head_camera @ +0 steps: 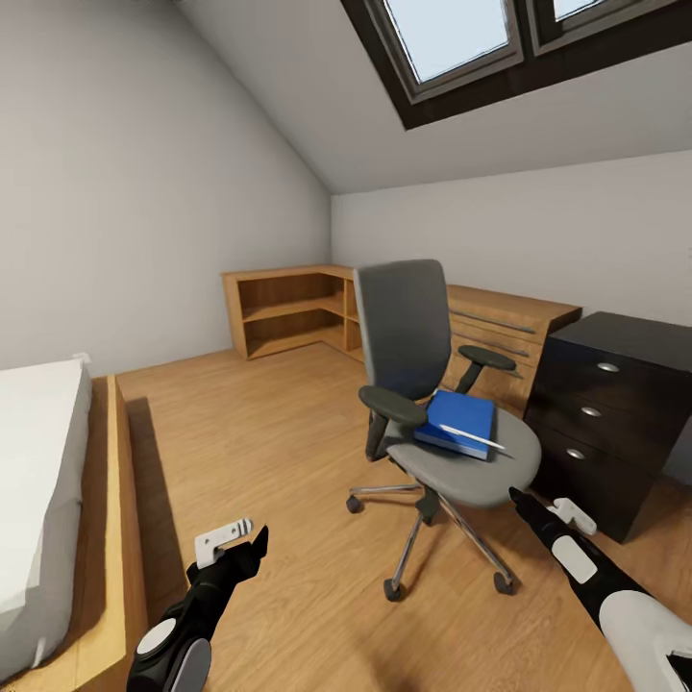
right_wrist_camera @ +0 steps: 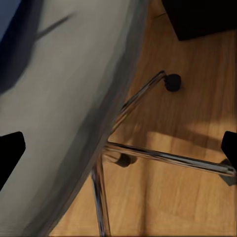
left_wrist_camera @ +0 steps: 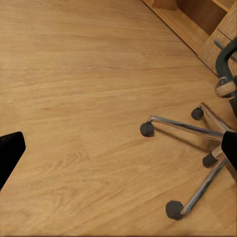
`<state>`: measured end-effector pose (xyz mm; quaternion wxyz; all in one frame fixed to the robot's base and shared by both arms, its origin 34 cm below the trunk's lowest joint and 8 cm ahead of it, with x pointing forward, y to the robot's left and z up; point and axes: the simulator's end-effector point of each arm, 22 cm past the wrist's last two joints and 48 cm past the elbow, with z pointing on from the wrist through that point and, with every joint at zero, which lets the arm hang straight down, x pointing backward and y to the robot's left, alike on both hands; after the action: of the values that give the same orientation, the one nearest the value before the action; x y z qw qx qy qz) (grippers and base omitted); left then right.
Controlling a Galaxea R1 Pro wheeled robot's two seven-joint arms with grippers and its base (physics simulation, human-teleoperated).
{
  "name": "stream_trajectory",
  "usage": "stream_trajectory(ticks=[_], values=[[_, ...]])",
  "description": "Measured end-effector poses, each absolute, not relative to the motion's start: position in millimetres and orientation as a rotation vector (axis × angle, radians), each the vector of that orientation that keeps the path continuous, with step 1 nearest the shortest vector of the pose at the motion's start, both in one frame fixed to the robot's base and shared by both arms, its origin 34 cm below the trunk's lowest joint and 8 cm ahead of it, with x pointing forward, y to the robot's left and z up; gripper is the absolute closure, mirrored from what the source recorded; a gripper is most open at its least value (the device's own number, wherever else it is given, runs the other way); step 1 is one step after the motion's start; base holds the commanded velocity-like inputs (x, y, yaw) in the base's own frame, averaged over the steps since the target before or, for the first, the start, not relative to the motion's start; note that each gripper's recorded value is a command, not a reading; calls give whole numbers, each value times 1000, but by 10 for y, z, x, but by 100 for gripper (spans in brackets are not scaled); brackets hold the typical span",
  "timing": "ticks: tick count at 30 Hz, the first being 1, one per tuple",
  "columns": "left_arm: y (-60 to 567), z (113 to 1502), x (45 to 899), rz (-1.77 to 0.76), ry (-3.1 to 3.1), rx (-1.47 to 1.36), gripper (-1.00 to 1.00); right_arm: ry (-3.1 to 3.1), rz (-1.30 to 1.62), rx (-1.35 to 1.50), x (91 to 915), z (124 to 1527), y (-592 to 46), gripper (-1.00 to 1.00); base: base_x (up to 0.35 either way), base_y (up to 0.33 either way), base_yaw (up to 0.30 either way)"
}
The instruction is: In the bedroom, organize the workspace by keeping the computer under the desk, ensuring the monitor is on the desk, placing the keyboard on the desk next to the monitor, placing the mouse on the desk next to the keyboard, moving the folder from the swivel chair onto the desk next to the mouse, stacking the notebook on top of the folder with the pen on top of the notebook, and positioning the swivel chair next to the desk.
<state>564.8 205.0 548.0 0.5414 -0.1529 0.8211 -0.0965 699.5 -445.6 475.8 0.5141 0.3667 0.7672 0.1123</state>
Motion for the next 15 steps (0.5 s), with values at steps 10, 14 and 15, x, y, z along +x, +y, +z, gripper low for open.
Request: stream_trajectory(ticks=[10, 14, 15], values=[[2053, 5509, 5645, -229, 1945, -362, -100, 1838, 273, 880, 6999, 4798, -4455, -100, -12, 0, 98], [2051, 5520, 5645, -230, 1943, -362, -100, 1835, 273, 879, 7001, 4814, -4457, -100, 0, 0, 94], [2052, 5519, 5644, -230, 1943, -362, -100, 1835, 274, 878, 7001, 4815, -4456, -100, 0, 0, 35]])
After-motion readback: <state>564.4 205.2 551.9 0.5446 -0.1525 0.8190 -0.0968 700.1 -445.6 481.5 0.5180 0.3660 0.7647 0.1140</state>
